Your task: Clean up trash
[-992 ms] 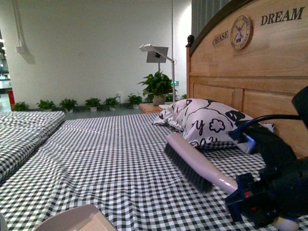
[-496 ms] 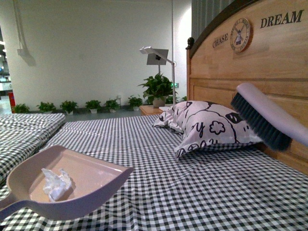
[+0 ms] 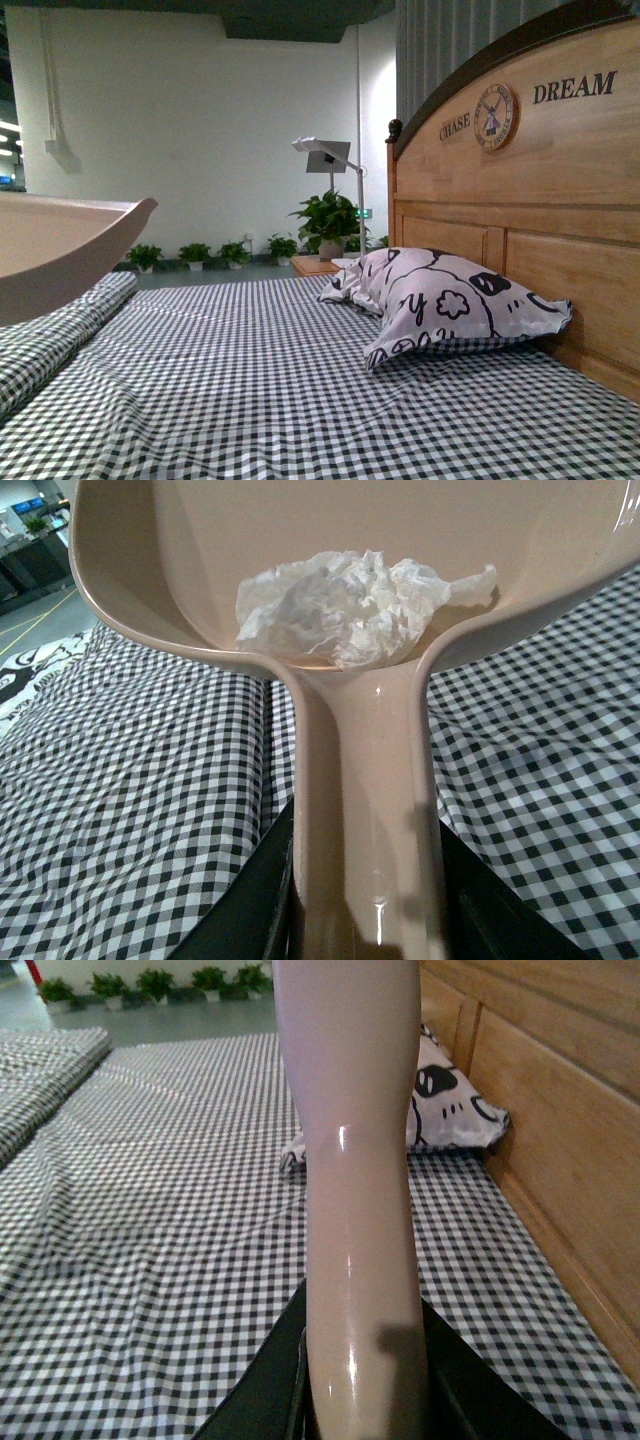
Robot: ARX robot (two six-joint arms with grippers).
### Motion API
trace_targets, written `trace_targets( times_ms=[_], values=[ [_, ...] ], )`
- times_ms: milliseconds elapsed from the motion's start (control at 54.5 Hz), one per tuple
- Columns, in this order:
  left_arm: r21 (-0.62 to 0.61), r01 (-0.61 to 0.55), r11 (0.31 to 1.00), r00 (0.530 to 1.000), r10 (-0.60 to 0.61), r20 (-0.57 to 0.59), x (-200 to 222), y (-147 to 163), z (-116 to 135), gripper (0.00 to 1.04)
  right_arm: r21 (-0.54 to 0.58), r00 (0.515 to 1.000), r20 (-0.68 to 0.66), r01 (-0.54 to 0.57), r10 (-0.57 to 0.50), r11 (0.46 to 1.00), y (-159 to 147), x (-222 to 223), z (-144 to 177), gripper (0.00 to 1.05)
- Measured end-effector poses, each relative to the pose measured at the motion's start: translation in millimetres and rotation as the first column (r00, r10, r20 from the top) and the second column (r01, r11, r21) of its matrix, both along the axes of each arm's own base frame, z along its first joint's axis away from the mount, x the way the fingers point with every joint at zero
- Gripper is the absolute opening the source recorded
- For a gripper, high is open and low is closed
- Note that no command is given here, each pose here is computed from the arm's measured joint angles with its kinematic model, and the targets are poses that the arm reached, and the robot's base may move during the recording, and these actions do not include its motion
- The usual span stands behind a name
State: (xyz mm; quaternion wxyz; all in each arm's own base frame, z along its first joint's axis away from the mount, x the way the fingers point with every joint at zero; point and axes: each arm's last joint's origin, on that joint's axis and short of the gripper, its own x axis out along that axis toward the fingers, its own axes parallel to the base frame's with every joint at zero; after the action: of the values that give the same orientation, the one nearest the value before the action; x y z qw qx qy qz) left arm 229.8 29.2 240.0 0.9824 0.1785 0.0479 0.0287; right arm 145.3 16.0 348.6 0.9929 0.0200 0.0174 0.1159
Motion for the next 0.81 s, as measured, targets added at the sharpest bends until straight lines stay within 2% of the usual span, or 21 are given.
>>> trace_targets(
  times_ms=[55, 294, 459, 808],
  values=[
    [0.000, -0.008, 1.000, 0.999, 0.008, 0.052, -15.7, -2.1, 7.2, 0.27, 0.021, 1.000, 0.026, 0.015, -0.016, 1.000, -3.3, -10.1, 5.3, 0.20],
    [-0.014, 0.019, 1.000, 0.990, -0.016, 0.143, -62.4, -12.3, 24.3, 0.27, 0.080, 0.994, 0.100, 0.045, -0.052, 0.996, -8.0, -42.2, 14.8, 0.20],
    [-0.025, 0.043, 0.999, 0.978, -0.037, 0.206, -96.4, -17.3, 32.0, 0.27, 0.115, 0.991, 0.124, 0.029, -0.043, 0.993, -2.8, -46.3, 18.1, 0.20],
    [-0.071, 0.044, 0.997, 0.969, -0.026, 0.244, -120.0, -18.1, 32.1, 0.27, 0.129, 0.990, 0.123, 0.047, -0.063, 0.991, 0.0, -45.9, 14.9, 0.20]
  ],
)
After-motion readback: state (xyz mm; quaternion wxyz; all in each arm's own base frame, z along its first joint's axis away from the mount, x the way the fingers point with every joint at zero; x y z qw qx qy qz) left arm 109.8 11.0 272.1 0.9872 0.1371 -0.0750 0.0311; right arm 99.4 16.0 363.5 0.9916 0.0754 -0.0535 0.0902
